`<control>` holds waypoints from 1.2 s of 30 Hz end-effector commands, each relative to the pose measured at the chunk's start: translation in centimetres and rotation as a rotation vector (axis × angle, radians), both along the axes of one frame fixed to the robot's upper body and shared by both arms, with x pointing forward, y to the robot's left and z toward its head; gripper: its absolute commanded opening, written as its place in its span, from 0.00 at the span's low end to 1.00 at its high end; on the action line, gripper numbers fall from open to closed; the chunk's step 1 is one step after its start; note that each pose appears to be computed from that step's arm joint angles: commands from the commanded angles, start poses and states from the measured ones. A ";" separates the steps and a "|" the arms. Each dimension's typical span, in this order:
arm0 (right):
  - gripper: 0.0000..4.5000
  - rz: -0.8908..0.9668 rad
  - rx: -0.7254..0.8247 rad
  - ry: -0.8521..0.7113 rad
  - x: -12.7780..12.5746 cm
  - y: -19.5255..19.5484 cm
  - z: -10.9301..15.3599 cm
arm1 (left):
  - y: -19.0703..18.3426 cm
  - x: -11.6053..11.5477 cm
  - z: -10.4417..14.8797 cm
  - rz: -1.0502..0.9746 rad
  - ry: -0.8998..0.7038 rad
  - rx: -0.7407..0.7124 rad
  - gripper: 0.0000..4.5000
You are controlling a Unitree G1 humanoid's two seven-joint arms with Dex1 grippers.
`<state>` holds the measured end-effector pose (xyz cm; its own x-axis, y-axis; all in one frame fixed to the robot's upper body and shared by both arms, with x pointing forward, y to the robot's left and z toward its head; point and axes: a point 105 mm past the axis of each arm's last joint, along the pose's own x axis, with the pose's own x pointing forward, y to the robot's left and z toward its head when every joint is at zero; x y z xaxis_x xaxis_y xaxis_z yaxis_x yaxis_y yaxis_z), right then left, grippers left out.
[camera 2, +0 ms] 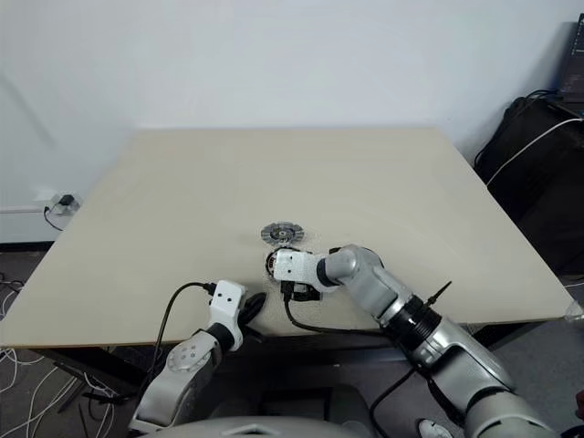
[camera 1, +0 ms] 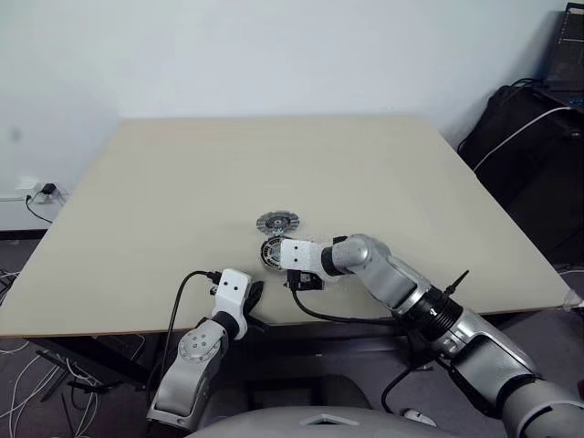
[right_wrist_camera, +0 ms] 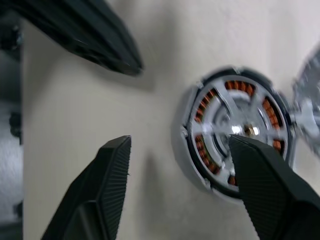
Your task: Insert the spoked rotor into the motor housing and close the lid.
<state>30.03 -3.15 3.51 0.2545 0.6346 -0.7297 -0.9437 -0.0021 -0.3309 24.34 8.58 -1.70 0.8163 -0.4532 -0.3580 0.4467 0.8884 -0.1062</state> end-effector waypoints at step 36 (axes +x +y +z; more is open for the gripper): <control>0.02 -0.041 -0.032 0.031 2.5 -0.9 -1.4 | 0.0 0.5 1.3 0.041 -0.057 -0.032 0.00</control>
